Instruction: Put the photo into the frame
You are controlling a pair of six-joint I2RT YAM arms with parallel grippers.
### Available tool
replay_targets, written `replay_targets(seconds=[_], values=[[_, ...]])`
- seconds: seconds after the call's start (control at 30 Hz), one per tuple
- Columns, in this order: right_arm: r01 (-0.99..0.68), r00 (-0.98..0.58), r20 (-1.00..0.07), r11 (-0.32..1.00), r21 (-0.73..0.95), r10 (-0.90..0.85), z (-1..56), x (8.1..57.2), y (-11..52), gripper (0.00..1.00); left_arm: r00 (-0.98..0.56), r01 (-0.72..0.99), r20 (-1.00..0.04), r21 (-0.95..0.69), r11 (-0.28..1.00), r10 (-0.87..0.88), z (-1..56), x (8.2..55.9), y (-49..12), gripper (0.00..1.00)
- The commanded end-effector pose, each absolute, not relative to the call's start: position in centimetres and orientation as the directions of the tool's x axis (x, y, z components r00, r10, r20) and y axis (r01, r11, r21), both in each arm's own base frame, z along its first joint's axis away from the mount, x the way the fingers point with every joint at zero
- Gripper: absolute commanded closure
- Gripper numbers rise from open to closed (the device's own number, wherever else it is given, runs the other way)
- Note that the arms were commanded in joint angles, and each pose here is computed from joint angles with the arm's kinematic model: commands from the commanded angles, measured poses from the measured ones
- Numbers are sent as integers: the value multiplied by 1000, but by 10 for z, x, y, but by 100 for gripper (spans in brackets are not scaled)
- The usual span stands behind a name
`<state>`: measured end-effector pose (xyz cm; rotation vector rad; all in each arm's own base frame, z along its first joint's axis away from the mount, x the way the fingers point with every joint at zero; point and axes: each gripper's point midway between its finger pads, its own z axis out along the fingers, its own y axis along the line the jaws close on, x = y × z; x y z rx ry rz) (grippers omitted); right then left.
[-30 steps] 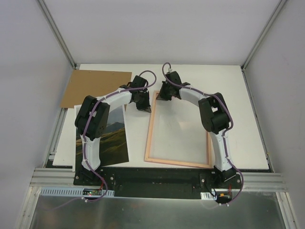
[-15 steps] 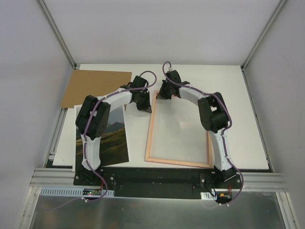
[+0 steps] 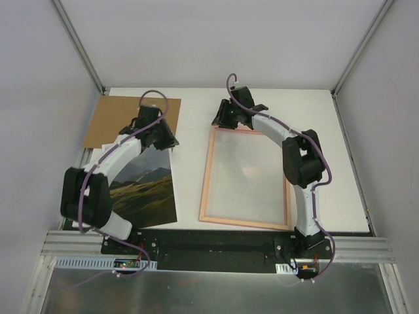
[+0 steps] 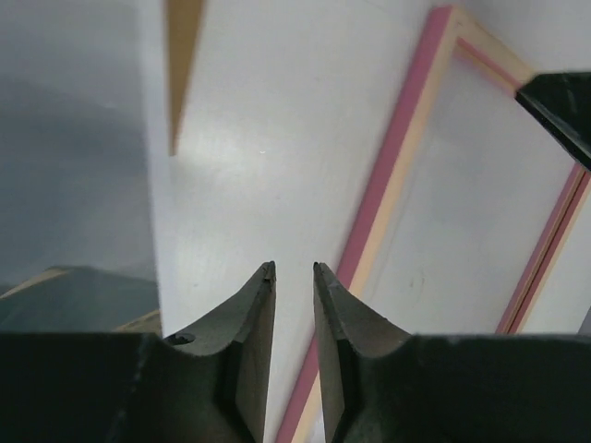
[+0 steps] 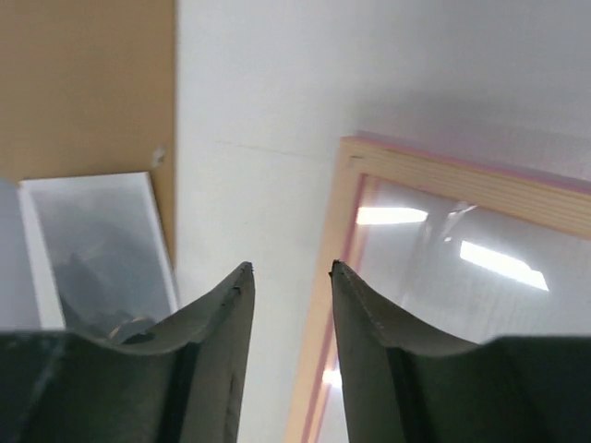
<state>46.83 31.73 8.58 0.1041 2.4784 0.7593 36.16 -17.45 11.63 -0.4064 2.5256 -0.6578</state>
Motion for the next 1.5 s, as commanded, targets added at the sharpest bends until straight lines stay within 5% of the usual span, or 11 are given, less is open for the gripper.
replay_targets(seconds=[0.0, 0.4, 1.47], values=[[-284, -835, -534, 731, 621, 129, 150, 442, 362, 54, -699, -447, -364, -450, 773, -615, 96, 322, -106, 74], [-416, -879, -475, 536, 735, -30, 101, 360, 491, 35, -482, -724, -347, -359, 589, -804, 69, 229, -8, 62], [-340, -880, -472, 626, 702, 52, 24, 357, 530, 35, -504, -825, -190, -182, 534, -843, 10, 199, 0, 61]])
